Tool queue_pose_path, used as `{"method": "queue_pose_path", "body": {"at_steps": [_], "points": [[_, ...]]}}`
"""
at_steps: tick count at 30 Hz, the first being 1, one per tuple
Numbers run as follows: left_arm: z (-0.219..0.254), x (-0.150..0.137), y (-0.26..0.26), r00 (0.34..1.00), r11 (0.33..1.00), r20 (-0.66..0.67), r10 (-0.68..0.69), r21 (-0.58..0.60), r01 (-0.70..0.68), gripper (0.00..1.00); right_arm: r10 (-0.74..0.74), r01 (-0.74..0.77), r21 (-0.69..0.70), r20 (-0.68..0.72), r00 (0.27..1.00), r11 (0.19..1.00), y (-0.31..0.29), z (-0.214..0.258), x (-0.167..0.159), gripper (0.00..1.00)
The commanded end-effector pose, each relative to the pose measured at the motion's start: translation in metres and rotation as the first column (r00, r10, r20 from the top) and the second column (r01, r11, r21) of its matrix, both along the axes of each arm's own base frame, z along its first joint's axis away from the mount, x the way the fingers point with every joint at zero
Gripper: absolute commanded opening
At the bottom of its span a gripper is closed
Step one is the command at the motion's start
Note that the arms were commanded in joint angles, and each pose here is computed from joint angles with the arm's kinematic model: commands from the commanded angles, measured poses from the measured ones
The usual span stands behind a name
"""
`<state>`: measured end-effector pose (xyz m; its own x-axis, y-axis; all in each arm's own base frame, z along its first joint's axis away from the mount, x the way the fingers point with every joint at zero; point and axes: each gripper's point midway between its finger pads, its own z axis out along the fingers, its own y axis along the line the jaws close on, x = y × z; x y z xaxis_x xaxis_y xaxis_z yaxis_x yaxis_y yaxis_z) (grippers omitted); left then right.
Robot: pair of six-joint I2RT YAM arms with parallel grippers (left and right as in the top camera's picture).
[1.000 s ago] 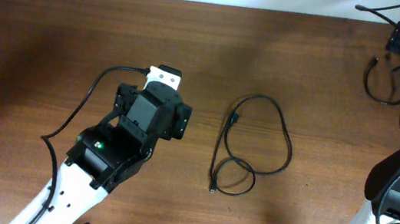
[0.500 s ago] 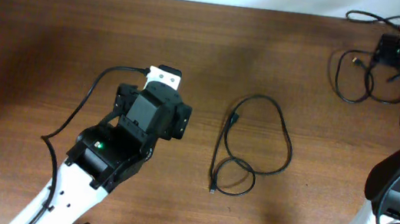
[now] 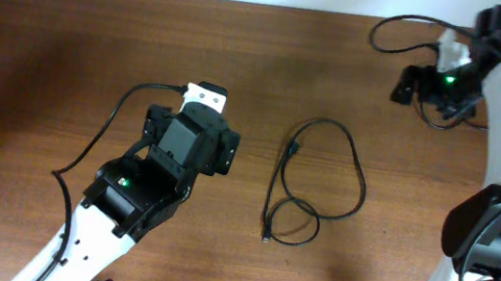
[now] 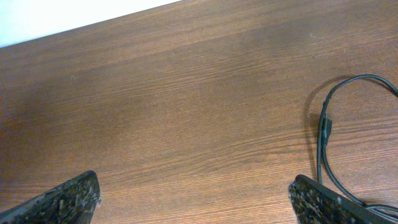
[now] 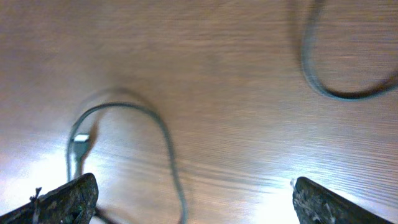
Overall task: Untangle cables
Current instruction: 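Move the right gripper back to center and grasp the remaining cable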
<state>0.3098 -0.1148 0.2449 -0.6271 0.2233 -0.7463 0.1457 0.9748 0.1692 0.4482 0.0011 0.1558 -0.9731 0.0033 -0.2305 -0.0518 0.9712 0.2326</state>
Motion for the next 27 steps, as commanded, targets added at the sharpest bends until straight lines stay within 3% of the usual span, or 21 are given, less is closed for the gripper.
{"method": "queue_pose_path", "body": {"at_steps": [1,10,15,18,22,27], "points": [[0.013,0.001,0.003,0.999,1.000,0.032,0.020,-0.022,-0.019,0.99,0.003,-0.003,0.035,0.000,1.000,0.999,0.036,0.016,-0.007,0.99],[0.013,0.001,0.003,0.999,1.000,0.032,0.020,-0.022,-0.019,0.99,-0.059,0.062,0.095,-0.025,0.998,0.994,0.109,0.017,-0.006,0.99],[0.013,0.001,0.003,0.999,1.000,0.032,0.020,-0.022,-0.019,0.99,0.012,-0.014,0.100,0.013,1.000,0.995,0.150,0.019,-0.008,0.99],[0.013,0.001,0.003,0.999,1.000,0.032,0.020,-0.022,-0.019,0.99,-0.148,0.149,0.058,-0.016,0.989,0.987,0.154,0.014,-0.007,0.99],[0.013,0.001,0.003,0.999,1.000,0.032,0.020,-0.022,-0.019,0.99,-0.377,0.381,0.038,-0.081,0.923,0.924,0.153,0.004,-0.012,0.99],[0.013,0.001,0.003,0.999,1.000,0.032,0.020,-0.022,-0.019,0.99,-0.514,0.524,0.020,-0.164,0.842,0.851,0.161,-0.022,-0.024,0.99]]}}
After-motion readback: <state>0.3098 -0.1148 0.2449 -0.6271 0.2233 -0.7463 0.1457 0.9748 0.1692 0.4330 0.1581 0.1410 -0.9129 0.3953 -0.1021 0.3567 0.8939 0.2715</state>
